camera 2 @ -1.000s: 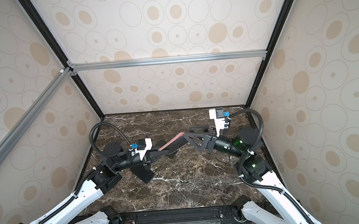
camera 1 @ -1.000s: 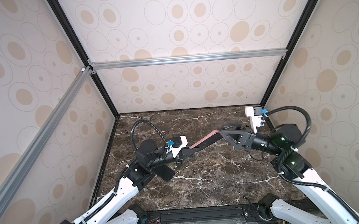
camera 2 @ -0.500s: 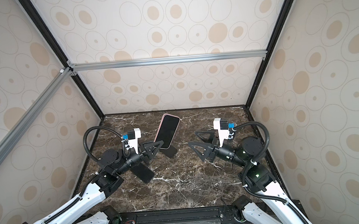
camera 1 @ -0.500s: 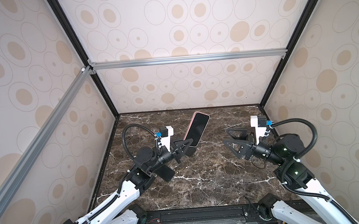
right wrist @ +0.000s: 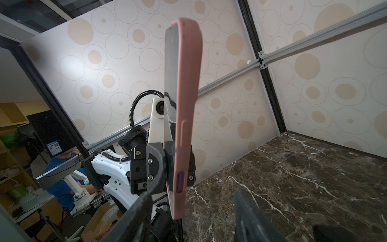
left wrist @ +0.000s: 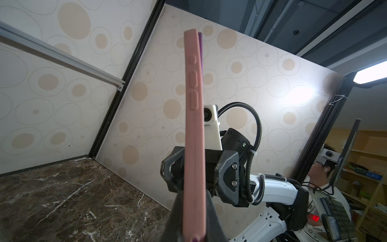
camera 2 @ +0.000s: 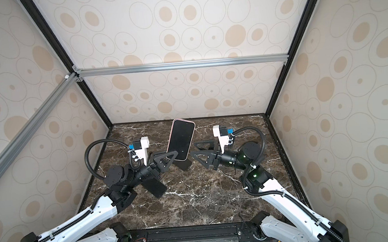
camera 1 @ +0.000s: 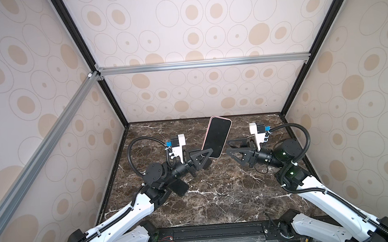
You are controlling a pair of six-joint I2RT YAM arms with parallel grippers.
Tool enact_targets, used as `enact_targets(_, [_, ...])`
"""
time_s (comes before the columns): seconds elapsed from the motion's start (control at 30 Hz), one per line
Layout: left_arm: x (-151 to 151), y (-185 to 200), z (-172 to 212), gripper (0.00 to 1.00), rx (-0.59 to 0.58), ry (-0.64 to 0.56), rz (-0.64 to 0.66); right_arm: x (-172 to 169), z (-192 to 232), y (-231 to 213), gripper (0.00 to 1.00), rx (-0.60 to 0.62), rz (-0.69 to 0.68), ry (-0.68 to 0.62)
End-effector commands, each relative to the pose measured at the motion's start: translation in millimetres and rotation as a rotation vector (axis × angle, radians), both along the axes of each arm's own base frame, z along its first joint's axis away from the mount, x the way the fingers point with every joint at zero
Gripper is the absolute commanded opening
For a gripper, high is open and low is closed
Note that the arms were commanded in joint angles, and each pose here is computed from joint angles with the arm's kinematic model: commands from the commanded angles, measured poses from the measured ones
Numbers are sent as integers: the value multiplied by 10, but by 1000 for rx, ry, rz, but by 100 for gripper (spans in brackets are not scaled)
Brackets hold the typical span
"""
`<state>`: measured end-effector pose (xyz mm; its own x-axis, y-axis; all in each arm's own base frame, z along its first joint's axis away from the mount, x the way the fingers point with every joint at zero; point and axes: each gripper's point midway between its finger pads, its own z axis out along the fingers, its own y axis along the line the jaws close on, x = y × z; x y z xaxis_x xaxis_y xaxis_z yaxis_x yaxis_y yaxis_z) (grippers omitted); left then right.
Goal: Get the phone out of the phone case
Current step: 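Raise the pink-cased phone upright with the left gripper while the right gripper approaches it, then grip the phone's upper edge with the right gripper beside the left gripper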
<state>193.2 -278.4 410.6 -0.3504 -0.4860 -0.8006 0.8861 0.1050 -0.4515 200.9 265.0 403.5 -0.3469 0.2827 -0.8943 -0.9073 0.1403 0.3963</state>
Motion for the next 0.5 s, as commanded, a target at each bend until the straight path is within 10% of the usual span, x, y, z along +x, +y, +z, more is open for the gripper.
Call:
enact_targets(0.0, [-291, 128, 477, 0, -161, -130, -82, -159, 180, 68, 64, 52, 64, -80])
enact_targets(0.47, [-370, 18, 494, 0, -136, -152, -122, -406, 236, 211, 46, 17, 185, -179])
